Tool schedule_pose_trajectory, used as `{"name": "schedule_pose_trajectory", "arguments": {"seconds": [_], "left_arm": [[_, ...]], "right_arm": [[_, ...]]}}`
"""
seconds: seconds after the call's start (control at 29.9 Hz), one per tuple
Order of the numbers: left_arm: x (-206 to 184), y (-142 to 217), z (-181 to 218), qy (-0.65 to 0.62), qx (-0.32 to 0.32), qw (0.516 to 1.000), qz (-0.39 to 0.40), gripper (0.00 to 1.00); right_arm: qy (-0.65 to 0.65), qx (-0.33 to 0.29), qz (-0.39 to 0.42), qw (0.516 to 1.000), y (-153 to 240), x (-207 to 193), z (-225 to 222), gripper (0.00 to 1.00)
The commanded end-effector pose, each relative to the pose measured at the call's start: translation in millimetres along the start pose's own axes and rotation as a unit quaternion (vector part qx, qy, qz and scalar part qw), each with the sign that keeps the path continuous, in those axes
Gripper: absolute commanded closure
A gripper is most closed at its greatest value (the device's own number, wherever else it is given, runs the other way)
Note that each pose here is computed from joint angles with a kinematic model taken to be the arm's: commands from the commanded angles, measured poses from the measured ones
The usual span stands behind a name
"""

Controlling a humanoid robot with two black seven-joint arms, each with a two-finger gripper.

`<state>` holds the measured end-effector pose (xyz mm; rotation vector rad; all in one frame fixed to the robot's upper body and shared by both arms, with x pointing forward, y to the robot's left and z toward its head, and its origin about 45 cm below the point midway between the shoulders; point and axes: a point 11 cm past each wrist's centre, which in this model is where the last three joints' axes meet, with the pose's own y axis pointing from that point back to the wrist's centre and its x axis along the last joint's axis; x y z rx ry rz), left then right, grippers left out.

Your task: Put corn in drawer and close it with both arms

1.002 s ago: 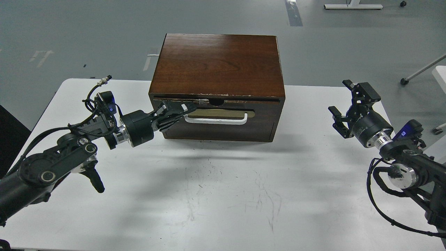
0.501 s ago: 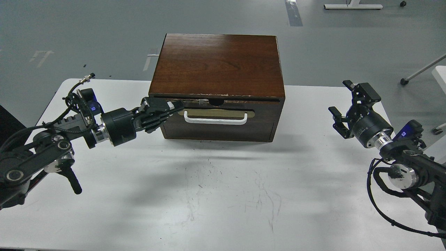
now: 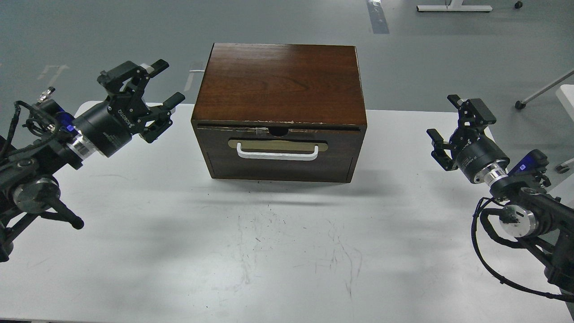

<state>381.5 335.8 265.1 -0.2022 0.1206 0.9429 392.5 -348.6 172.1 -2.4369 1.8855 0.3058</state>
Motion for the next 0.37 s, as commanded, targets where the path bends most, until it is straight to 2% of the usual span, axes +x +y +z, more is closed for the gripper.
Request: {"name": "schedule_pose_trajectory", "arguments": {"seconds": [0.0,0.13,0.33], "left_arm": [[6.7,15.8,-11.6,0.024,0.008,0.999,0.024,0.0],[9.4,33.5,-29.2,0.039,0.026,0.998,0.041,0.0],[13.4,41.2,-36.6,0.053,0.027,0.997,0.057,0.0]], "right_arm": [[-0.002,0.0,-0.002,1.0,-0.8,-2.4,0.7,0.0],[-0.004,0.001,-0.003,1.0,-0.9,-3.0,0.6,0.0],[-0.004,-0.001,-0.003,1.0,-0.5,-3.1,2.1,0.0]]}}
